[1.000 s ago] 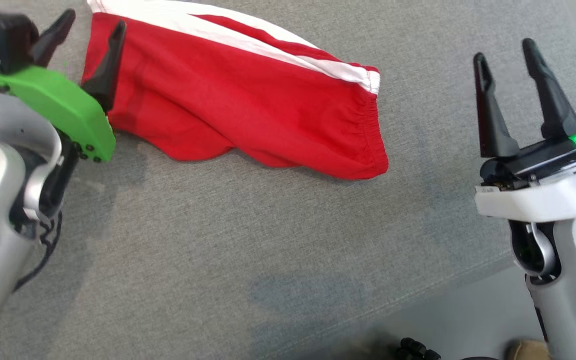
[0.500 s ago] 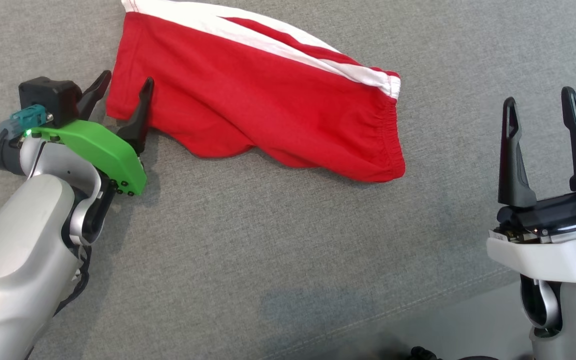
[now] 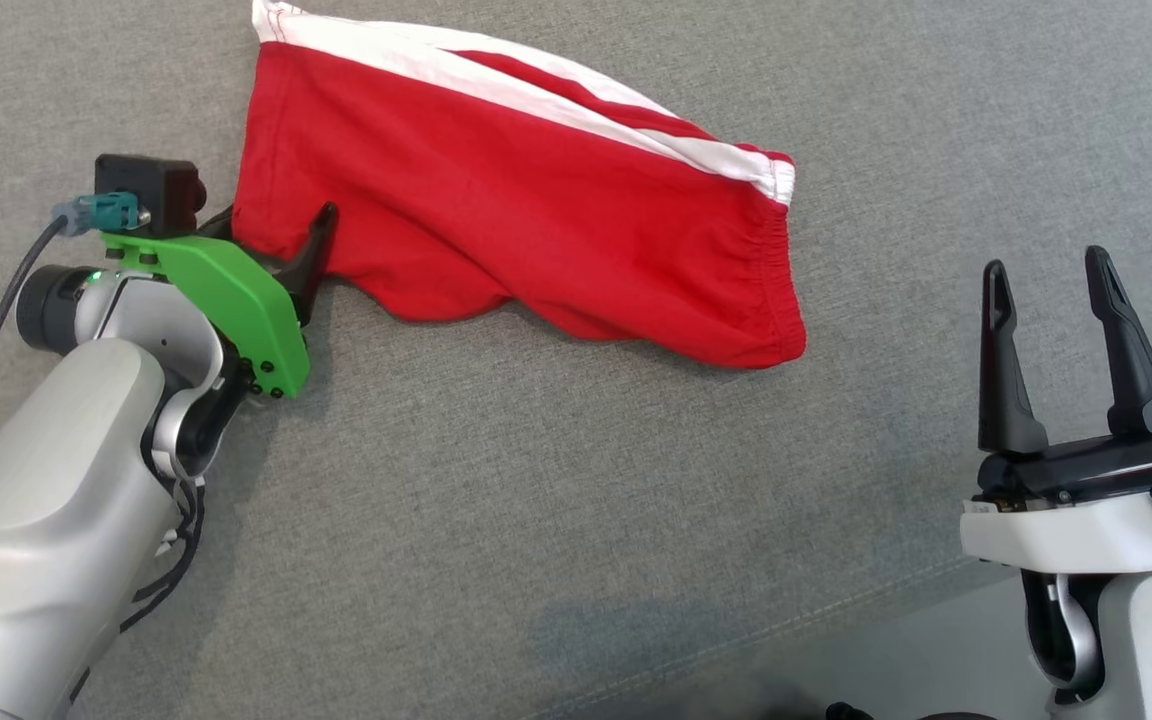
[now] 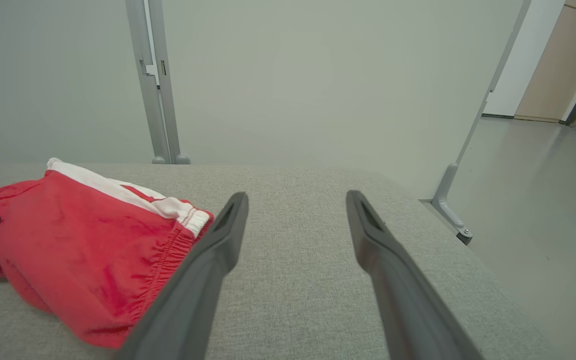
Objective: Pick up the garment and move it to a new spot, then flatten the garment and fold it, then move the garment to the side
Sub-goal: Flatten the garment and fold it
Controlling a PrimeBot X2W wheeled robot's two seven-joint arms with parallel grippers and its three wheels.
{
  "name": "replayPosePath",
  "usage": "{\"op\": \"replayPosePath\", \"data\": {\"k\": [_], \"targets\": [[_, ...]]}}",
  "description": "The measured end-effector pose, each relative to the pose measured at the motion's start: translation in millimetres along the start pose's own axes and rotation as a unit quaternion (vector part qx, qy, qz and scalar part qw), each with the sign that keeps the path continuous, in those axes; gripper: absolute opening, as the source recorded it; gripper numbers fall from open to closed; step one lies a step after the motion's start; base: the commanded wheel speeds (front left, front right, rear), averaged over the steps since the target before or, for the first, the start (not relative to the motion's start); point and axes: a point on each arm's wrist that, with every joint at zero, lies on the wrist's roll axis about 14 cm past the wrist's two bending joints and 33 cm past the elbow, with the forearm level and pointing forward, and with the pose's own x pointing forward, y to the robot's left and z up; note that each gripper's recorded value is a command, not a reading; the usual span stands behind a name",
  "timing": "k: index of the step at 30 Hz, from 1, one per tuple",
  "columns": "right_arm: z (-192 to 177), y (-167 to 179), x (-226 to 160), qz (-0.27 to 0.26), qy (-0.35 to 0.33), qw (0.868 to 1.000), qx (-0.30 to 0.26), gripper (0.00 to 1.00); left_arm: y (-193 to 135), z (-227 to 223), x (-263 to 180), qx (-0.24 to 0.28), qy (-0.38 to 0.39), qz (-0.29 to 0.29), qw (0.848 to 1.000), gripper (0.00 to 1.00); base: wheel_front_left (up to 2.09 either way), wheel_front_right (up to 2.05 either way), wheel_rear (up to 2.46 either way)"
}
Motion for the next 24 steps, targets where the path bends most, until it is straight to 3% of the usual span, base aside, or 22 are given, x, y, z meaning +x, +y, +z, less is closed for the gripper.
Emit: {"op": "replayPosePath", "data": {"k": [3,4,6,15,24], "targets": [[-0.6,2.6,0.3,0.003,0.001,1.0,0.003,1.0,1.1,0.1,2.1,0.002,0.01,0.003,1.0,1.0,0.0,0.0,0.0],[-0.9,2.6,0.3,0.003,0.001,1.0,0.004,1.0,0.5,-0.3,3.2,0.004,0.013,0.002,1.0,0.76,0.0,0.0,0.0],[-1.4,2.7,0.2,0.003,0.002,1.0,0.004,1.0,-4.4,-0.2,6.0,-0.003,0.013,-0.007,1.0,0.0,0.0,0.0,0.0],[1.2,1.9,-2.5,0.003,0.0,1.0,0.002,1.0,-14.9,8.3,1.9,-0.02,-0.021,-0.019,0.999,0.0,0.0,0.0,0.0],[-8.1,13.9,-9.9,0.019,0.016,1.0,0.012,1.0,-36.2,-0.7,-44.5,-0.04,-0.065,-0.011,0.997,0.0,0.0,0.0,0.0]]}}
